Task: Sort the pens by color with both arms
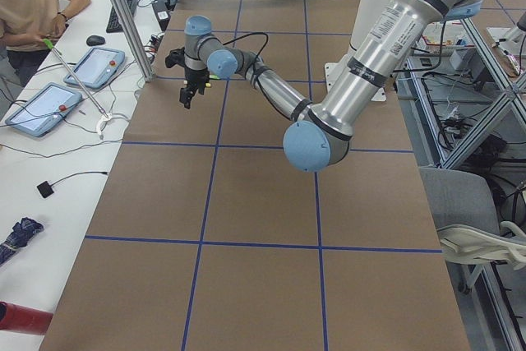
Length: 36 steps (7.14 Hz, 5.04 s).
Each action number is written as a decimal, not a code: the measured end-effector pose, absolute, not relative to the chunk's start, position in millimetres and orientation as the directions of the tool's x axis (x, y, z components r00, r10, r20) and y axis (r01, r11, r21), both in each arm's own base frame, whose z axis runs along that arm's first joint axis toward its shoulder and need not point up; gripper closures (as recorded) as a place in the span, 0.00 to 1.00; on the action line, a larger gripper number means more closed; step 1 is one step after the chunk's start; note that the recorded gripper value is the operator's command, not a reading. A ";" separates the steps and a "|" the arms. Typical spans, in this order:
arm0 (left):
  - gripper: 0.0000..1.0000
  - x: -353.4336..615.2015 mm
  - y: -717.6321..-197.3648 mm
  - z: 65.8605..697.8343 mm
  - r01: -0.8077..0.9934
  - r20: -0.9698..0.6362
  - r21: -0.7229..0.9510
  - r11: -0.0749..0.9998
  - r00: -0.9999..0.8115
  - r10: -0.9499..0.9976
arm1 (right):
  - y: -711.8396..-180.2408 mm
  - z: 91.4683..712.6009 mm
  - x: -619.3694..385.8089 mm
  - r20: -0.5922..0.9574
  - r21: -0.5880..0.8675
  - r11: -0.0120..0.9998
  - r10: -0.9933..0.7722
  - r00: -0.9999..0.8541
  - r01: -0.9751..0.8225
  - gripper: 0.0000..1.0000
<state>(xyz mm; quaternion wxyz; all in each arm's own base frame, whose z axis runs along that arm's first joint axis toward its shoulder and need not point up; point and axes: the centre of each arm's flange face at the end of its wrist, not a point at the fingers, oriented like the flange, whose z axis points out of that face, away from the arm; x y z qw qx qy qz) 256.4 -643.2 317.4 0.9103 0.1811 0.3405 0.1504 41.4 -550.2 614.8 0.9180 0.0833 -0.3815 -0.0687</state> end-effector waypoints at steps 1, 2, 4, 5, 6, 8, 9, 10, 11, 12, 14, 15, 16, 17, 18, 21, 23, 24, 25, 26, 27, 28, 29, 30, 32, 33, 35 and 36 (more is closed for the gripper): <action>0.00 196.1 -652.0 354.4 -0.197 -0.543 0.428 0.882 0.724 0.426 | -530.7 636.9 58.2 0.694 0.176 0.983 -0.158 0.702 0.048 0.00; 0.00 138.9 -654.4 396.2 -0.247 -0.512 0.427 0.870 0.727 0.458 | -514.1 654.2 71.3 0.698 0.146 0.989 -0.124 0.706 0.030 0.00; 0.00 61.1 -638.3 481.6 -0.266 -0.527 0.343 0.901 0.739 0.419 | -500.8 665.5 89.4 0.702 0.102 0.995 -0.069 0.709 -0.004 0.00; 0.00 35.5 -630.8 511.9 -0.246 -0.547 0.279 0.928 0.754 0.364 | -501.8 662.5 94.9 0.703 0.080 0.997 -0.046 0.709 -0.014 0.00; 0.00 2.5 -622.6 531.8 -0.202 -0.562 0.234 0.951 0.770 0.301 | -505.8 657.2 98.7 0.701 0.058 0.998 -0.027 0.713 -0.020 0.00; 0.00 -60.1 -598.6 561.0 -0.094 -0.638 0.178 0.980 0.747 0.187 | -515.8 649.9 99.1 0.661 0.035 0.999 -0.015 0.750 -0.010 0.00; 0.00 -77.8 -580.1 580.6 -0.060 -0.670 0.149 0.987 0.728 0.145 | -517.7 652.2 99.9 0.620 0.027 1.000 -0.015 0.785 -0.002 0.00; 0.00 -85.3 -566.1 596.5 -0.043 -0.684 0.123 0.992 0.720 0.116 | -517.1 656.2 101.4 0.586 0.020 1.000 -0.013 0.810 0.001 0.00; 0.00 -87.0 -559.7 604.2 -0.039 -0.687 0.109 0.993 0.720 0.104 | -516.1 659.6 101.8 0.576 0.014 1.000 -0.008 0.817 0.001 0.00; 0.00 -86.8 -556.8 606.4 -0.039 -0.687 0.106 0.994 0.719 0.102 | -514.7 661.3 101.5 0.576 0.011 1.000 -0.005 0.817 -0.001 0.00; 0.00 -84.9 -551.6 606.3 -0.045 -0.687 0.112 0.993 0.718 0.111 | -510.3 662.6 99.1 0.596 0.011 1.000 -0.006 0.803 -0.001 0.00; 0.00 -83.8 -550.4 604.8 -0.048 -0.688 0.118 0.992 0.716 0.117 | -507.7 667.4 98.8 0.598 0.002 1.000 -0.002 0.801 0.000 0.00; 0.00 -83.3 -549.7 602.5 -0.050 -0.688 0.124 0.991 0.715 0.122 | -505.7 670.2 98.7 0.598 0.001 1.000 -0.001 0.801 0.000 0.00; 0.00 -83.0 -549.6 600.8 -0.050 -0.688 0.127 0.991 0.715 0.125 | -504.1 670.8 98.5 0.598 0.025 1.000 -0.016 0.802 0.001 0.00; 0.00 -83.0 -549.2 600.7 -0.050 -0.687 0.127 0.991 0.716 0.124 | -500.1 673.9 97.6 0.596 0.067 0.998 -0.043 0.802 0.004 0.00; 0.00 -82.9 -541.6 607.9 -0.050 -0.684 0.131 0.990 0.718 0.127 | -476.4 690.7 94.9 0.585 0.183 0.983 -0.114 0.803 0.007 0.00; 0.00 -82.1 -523.4 625.6 -0.050 -0.678 0.178 0.983 0.718 0.159 | -474.7 689.1 89.3 0.595 0.193 0.981 -0.125 0.794 0.009 0.00; 0.00 -81.7 -511.9 635.7 -0.050 -0.671 0.212 0.976 0.719 0.183 | -475.7 684.7 84.8 0.613 0.189 0.982 -0.123 0.780 0.006 0.00; 0.00 -81.3 -503.6 643.1 -0.050 -0.666 0.231 0.972 0.720 0.195 | -476.6 680.8 81.7 0.632 0.168 0.986 -0.098 0.769 -0.012 0.00; 0.00 -80.7 -499.0 648.4 -0.050 -0.665 0.229 0.972 0.721 0.194 | -478.4 676.7 77.3 0.643 0.144 0.989 -0.070 0.763 -0.031 0.00; 0.00 -78.9 -495.9 652.1 -0.051 -0.668 0.218 0.975 0.720 0.187 | -481.3 673.1 69.4 0.649 0.122 0.991 -0.045 0.759 -0.045 0.00; 0.00 -75.9 -492.4 654.2 -0.054 -0.671 0.204 0.977 0.719 0.180 | -484.1 669.7 60.6 0.652 0.102 0.993 -0.022 0.758 -0.058 0.00; 0.00 -74.2 -491.1 653.3 -0.057 -0.673 0.186 0.981 0.719 0.170 | -484.7 669.0 54.9 0.652 0.087 0.994 -0.006 0.759 -0.067 0.00; 0.00 -72.9 -495.6 645.7 -0.059 -0.679 0.154 0.986 0.719 0.149 | -483.8 670.2 52.6 0.651 0.080 0.994 0.001 0.759 -0.070 0.00; 0.00 -71.9 -505.1 622.5 -0.062 -0.686 0.107 0.992 0.718 0.118 | -481.1 673.3 51.8 0.650 0.076 0.995 0.004 0.760 -0.069 0.00; 0.00 -71.7 -506.5 616.4 -0.063 -0.686 0.107 0.992 0.717 0.120 | -480.7 673.9 51.6 0.649 0.077 0.995 0.000 0.761 -0.066 0.00; 0.00 -71.6 -508.0 610.0 -0.066 -0.685 0.118 0.991 0.717 0.129 | -480.3 674.4 51.4 0.650 0.080 0.995 -0.005 0.760 -0.062 0.00; 0.00 -71.3 -508.3 608.5 -0.067 -0.685 0.121 0.990 0.717 0.133 | -480.1 674.4 51.2 0.652 0.079 0.995 -0.005 0.758 -0.062 0.00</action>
